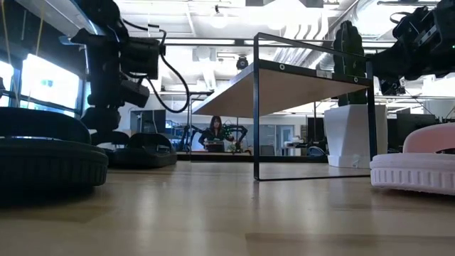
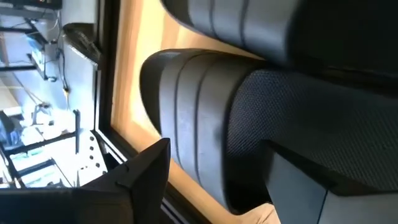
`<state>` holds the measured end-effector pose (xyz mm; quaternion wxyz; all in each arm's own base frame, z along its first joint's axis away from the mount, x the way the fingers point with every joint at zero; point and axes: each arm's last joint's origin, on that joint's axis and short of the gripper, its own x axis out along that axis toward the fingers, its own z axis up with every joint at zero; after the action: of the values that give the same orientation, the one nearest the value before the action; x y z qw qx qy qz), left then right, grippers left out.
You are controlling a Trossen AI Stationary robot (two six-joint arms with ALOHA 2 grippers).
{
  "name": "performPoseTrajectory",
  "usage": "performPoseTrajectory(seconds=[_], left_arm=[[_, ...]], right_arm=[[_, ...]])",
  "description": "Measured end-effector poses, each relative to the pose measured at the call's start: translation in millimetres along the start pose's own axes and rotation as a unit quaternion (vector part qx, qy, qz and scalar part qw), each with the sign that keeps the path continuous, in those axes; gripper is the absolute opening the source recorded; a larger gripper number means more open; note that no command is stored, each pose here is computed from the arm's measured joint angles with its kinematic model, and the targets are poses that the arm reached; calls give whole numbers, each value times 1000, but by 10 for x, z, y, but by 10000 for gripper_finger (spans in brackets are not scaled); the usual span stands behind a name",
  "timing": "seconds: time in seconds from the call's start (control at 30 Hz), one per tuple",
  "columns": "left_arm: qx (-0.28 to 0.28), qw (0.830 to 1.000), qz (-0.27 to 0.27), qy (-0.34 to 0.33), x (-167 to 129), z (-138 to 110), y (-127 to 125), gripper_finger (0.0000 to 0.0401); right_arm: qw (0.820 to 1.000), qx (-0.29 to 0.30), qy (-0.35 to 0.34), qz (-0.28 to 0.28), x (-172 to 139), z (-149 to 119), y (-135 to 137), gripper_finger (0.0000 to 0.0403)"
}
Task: Pick and place slides into the shelf
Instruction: Put the black slide on the shelf
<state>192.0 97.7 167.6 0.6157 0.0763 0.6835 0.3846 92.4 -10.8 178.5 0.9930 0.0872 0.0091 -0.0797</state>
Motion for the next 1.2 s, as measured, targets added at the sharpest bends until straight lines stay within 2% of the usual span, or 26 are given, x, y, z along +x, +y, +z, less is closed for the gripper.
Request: performPoseTrajectory(seconds=[0.3,0.63,0.93,1.2], left_arm=[[-33,999,0,18,90,-2,113,234],[-74,996,-28,34,239,7,285,221],[-83,996,-8,35,263,8,327,155],[-90,995,-8,30,263,19,328,50]], right_arm=[[1000,0,-4,-26,0,2,-15,0],[1000,0,-4,-27,0,1,-16,0],[1000,0,-4,-27,0,2,-15,0],[1000,0,-4,-27,0,1,-16,0]])
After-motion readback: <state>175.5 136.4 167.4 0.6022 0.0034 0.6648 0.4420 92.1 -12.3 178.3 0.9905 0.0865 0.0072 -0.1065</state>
